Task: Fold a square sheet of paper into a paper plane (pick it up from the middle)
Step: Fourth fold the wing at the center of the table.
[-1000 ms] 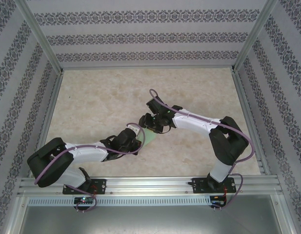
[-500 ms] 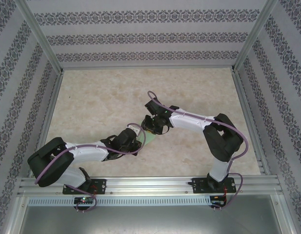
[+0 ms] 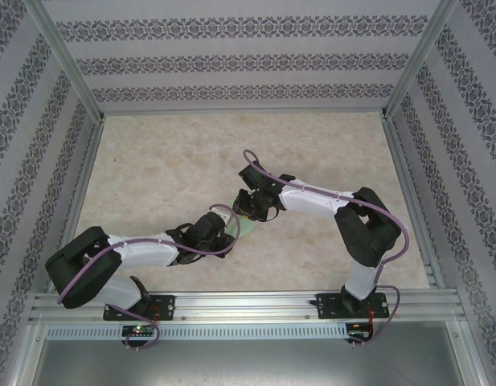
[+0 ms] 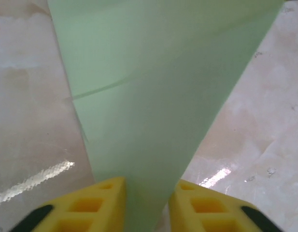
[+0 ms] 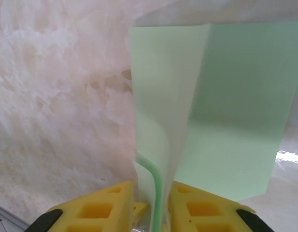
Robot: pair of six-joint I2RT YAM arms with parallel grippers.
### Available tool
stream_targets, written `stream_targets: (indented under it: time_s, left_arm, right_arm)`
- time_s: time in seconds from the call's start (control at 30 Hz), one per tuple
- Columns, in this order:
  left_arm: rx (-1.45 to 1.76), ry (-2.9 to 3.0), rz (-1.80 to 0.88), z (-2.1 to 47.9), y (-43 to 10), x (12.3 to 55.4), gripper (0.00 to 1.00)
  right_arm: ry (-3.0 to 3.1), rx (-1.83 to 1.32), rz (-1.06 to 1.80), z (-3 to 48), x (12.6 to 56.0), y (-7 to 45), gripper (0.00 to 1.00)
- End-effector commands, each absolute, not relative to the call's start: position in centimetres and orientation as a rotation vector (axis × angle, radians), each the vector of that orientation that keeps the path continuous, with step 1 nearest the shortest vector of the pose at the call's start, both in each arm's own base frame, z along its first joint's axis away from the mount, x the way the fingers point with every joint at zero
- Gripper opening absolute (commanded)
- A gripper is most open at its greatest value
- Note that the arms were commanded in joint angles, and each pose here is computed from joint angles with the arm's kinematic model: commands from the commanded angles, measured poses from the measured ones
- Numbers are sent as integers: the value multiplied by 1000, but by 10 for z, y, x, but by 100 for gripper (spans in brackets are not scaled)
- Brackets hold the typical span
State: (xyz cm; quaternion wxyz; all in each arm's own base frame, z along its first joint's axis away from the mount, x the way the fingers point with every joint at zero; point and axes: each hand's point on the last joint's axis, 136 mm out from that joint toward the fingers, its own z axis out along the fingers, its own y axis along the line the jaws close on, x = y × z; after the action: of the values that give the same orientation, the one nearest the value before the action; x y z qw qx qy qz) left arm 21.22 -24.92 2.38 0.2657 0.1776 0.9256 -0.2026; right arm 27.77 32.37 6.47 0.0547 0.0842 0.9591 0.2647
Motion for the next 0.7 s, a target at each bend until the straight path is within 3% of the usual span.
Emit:
stream_targets:
  time_s: [0.0,0.07,0.47,0.67]
  left_arm:
    - [471,2477,-565,33,-248,213,35]
    - [467,2470,-560,35,-246,213,39]
    - [523,2500,-515,26,-241,204,39]
    - [525,2502,-477,23,-239,205,31]
  right_arm:
    - [2876,253,844,75,284,329,24]
    - [2876,251,847,74,284,328,24]
    - [2873,247,903,77,284,335,21]
    - [2870,242,914,78,285,337,21]
